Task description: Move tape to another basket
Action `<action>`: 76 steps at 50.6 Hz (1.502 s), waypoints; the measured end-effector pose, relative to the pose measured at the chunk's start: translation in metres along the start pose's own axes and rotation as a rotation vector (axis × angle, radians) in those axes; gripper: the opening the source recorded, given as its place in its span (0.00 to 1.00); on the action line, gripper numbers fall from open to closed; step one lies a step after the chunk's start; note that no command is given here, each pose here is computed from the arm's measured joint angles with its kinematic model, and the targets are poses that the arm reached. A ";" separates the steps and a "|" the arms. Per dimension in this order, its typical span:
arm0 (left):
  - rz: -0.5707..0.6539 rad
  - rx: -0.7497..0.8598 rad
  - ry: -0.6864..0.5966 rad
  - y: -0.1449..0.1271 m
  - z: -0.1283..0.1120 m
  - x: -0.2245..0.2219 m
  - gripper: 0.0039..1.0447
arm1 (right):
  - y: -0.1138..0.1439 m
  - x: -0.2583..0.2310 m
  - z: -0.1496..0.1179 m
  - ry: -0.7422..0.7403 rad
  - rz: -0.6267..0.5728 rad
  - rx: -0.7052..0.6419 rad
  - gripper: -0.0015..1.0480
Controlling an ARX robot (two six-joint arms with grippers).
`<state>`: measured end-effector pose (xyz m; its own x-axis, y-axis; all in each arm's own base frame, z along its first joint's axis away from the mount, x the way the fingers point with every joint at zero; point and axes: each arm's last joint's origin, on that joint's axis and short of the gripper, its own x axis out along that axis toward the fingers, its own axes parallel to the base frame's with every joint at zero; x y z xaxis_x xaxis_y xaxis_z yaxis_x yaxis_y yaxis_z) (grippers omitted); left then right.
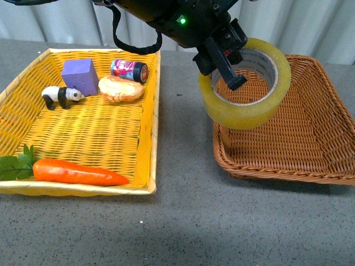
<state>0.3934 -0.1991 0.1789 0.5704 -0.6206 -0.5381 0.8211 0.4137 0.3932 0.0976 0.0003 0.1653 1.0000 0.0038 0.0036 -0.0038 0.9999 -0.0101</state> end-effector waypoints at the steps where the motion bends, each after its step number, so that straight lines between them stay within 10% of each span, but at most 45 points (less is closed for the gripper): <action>1: 0.000 0.001 0.000 0.000 0.000 0.000 0.16 | 0.000 0.000 0.000 0.000 0.000 0.000 0.91; 14: 0.002 0.006 0.001 0.001 0.000 0.000 0.16 | 0.002 0.007 0.000 0.346 0.005 -0.134 0.91; 40: 0.002 0.007 0.001 0.001 0.000 0.000 0.16 | 0.033 0.116 0.032 0.444 0.367 -0.117 0.91; 76: 0.002 0.007 0.001 0.001 0.000 0.000 0.16 | 0.075 0.211 -0.006 0.701 0.341 0.045 0.91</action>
<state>0.3937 -0.1987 0.1791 0.5724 -0.6190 -0.5378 0.8195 0.4106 0.3997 0.3082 0.0762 0.1591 0.7120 0.3189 -0.6255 -0.2964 0.9442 0.1439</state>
